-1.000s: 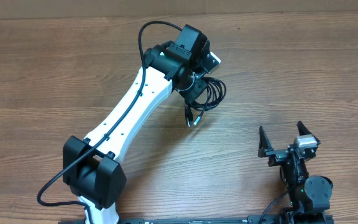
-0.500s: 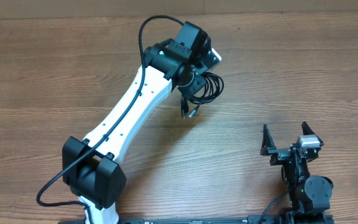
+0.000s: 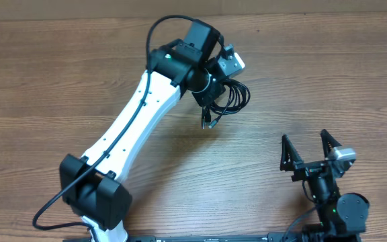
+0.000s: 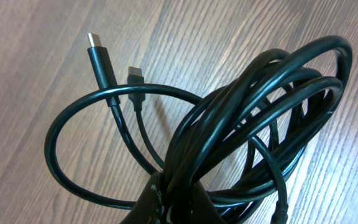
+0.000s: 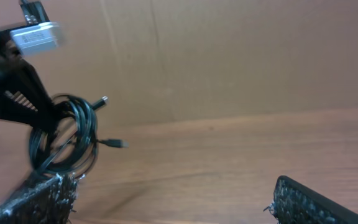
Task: Untangle cables
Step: 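Lift the cable coil with the left gripper toward the center, then move the right gripper to the hanging cable and grasp a strand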
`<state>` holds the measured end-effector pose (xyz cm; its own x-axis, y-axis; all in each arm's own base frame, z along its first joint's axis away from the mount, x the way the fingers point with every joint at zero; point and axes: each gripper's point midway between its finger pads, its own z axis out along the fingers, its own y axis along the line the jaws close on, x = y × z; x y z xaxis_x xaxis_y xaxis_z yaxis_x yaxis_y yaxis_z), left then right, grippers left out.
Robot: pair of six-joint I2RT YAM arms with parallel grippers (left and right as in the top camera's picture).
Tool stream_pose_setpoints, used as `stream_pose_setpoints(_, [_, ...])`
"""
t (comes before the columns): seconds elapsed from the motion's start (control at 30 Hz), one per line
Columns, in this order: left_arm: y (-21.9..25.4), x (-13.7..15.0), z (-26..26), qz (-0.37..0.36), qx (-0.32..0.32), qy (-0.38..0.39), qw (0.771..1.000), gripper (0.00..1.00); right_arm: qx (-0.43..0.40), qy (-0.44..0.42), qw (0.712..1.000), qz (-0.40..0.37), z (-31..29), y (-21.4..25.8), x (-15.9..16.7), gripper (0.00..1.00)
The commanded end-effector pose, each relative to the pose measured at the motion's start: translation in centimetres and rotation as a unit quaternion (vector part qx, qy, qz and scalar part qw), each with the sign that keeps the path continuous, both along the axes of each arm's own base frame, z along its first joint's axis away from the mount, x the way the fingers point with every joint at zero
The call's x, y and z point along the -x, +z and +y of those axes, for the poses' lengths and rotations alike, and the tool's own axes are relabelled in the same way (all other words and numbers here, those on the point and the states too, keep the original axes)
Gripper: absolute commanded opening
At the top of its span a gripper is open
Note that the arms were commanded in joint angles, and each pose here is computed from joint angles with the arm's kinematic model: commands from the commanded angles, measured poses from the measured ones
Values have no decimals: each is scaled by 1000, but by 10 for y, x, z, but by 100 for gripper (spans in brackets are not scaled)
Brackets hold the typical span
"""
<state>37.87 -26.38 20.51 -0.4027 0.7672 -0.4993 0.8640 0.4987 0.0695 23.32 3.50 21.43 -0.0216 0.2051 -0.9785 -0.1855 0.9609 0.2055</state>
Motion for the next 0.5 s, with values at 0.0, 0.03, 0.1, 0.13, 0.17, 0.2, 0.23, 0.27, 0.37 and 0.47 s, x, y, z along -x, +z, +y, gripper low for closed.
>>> stream_pose_setpoints(0.0, [41, 0, 0, -40, 38, -21, 998, 4, -36, 8, 999, -22, 1, 47, 15, 100])
stream_pose_setpoints(0.03, [42, 1, -2, -39, 42, -27, 998, 4, -35, 8, 999, -15, 1, 53, 17, 100])
stream_pose_setpoints(0.1, [43, 6, -7, -35, 56, -48, 997, 4, -35, 8, 999, 3, 1, 63, 19, 100])
stream_pose_setpoints(0.13, [45, 10, -12, -32, 66, -63, 995, 4, -34, 8, 999, 15, 2, 68, 19, 100])
stream_pose_setpoints(0.17, [47, 14, -16, -30, 77, -82, 993, 4, -34, 10, 999, 27, 3, 71, 19, 100])
stream_pose_setpoints(0.2, [50, 21, -24, -27, 96, -111, 989, 4, -33, 17, 998, 53, 5, 74, 18, 100])
stream_pose_setpoints(0.23, [53, 25, -28, -26, 108, -129, 985, 4, -33, 26, 997, 71, 8, 77, 17, 100])
stream_pose_setpoints(0.27, [56, 29, -32, -24, 120, -147, 981, 4, -33, 35, 995, 87, 12, 79, 15, 100])
stream_pose_setpoints(0.37, [60, 36, -39, -21, 141, -170, 975, 4, -36, 64, 988, 135, 23, 84, 8, 100])
stream_pose_setpoints(0.47, [62, 38, -41, -17, 148, -174, 973, 4, -43, 107, 977, 178, 37, 90, 0, 100])
